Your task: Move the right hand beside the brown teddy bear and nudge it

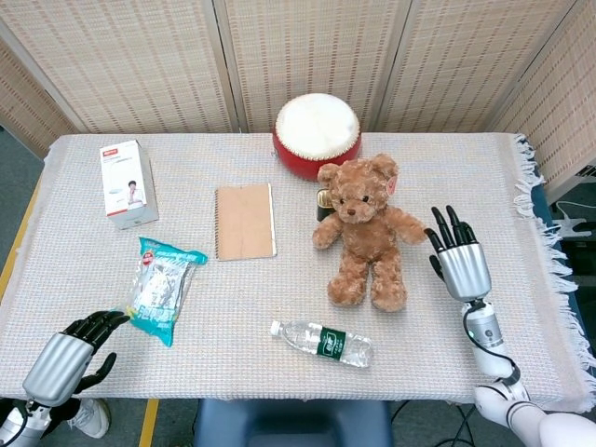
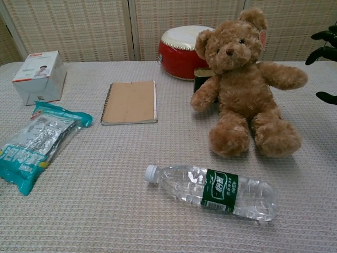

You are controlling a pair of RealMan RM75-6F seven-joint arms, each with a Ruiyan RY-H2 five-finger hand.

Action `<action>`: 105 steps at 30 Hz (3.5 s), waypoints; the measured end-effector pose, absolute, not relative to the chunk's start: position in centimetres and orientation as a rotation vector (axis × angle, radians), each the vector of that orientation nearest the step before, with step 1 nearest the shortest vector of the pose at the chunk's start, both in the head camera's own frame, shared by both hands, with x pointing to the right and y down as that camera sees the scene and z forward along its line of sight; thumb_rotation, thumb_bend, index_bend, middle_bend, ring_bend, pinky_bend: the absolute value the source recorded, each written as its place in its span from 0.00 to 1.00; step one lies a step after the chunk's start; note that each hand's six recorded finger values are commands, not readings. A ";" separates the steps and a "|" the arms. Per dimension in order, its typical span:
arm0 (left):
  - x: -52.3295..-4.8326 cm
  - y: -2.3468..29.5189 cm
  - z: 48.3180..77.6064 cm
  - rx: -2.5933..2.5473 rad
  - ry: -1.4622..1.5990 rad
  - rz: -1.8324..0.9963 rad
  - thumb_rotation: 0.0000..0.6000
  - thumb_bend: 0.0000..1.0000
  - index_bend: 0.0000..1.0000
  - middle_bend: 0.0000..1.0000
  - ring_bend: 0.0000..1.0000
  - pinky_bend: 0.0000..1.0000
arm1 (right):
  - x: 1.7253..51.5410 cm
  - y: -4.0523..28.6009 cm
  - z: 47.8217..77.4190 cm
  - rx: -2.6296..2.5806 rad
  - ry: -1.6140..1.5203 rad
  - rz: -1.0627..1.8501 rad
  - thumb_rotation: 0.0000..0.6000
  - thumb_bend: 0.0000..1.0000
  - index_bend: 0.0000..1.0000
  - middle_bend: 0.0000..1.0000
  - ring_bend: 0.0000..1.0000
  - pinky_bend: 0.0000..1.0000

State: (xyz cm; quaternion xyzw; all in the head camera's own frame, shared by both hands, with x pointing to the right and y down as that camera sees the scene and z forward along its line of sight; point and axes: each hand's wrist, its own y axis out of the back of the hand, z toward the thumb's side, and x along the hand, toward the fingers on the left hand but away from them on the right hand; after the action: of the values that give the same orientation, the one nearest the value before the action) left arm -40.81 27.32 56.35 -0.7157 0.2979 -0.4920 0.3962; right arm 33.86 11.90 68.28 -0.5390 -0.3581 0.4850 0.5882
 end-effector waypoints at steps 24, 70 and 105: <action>-41.0 27.3 56.0 -1.823 0.774 -1.242 1.00 0.45 0.19 0.19 0.19 0.36 | 29.9 8.9 70.7 -1.123 -0.748 1.157 1.00 0.12 0.48 0.18 0.07 0.49; -40.9 27.6 56.2 -1.831 0.746 -1.260 1.00 0.45 0.19 0.19 0.20 0.36 | 30.2 8.1 70.9 -1.053 -0.706 1.203 1.00 0.12 0.69 0.26 0.14 0.56; -41.1 27.6 56.4 -1.829 0.741 -1.285 1.00 0.45 0.19 0.21 0.20 0.36 | 34.2 15.5 69.9 -1.386 -0.869 1.254 1.00 0.12 0.15 0.09 0.00 0.28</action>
State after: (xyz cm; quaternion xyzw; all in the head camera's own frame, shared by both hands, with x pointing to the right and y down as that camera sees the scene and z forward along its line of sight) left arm -41.07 27.63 56.43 -0.7173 0.2906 -0.5040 0.3834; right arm 34.24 15.55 69.94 -0.5766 -0.3615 0.5219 0.5143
